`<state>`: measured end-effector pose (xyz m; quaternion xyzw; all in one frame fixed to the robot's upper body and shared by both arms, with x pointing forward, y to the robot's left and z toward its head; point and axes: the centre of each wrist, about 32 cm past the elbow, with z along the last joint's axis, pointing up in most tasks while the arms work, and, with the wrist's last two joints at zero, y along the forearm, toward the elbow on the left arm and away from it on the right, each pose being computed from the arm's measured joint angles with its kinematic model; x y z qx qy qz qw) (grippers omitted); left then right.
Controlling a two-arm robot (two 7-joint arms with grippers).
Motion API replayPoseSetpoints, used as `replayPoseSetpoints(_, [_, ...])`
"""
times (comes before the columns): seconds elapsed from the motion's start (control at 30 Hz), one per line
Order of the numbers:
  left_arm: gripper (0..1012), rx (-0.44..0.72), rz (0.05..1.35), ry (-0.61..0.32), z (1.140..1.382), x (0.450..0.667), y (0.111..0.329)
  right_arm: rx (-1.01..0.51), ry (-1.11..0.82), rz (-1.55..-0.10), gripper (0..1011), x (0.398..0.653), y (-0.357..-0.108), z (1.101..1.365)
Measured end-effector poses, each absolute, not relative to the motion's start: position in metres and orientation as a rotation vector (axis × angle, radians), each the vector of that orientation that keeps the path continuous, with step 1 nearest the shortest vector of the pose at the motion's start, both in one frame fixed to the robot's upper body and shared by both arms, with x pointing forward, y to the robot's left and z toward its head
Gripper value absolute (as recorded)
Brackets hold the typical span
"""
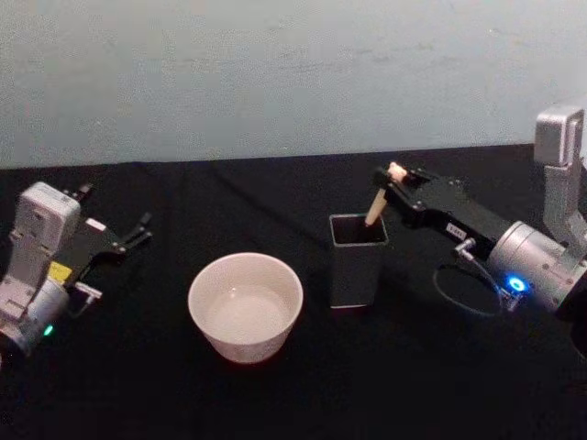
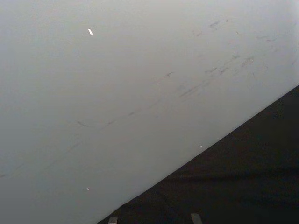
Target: Pick up the stirring spoon with one hand, stir inside the cup, then place it back in its original position.
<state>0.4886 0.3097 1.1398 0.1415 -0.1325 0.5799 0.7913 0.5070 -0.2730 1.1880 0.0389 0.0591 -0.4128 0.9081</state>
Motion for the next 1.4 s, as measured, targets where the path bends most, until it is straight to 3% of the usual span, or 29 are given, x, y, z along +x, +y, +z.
replayPoseSetpoints(0.87, [1001,0.304,1.248,-0.285,1.140,0.489,0.310,0.215,0.117,-0.838,216,0.499,-0.286,1.219])
replayPoseSetpoints(1.4, [1001,0.304,1.248,-0.285,1.140,0.489,0.310,0.268,0.107,-0.810,216,0.505,-0.281,1.231])
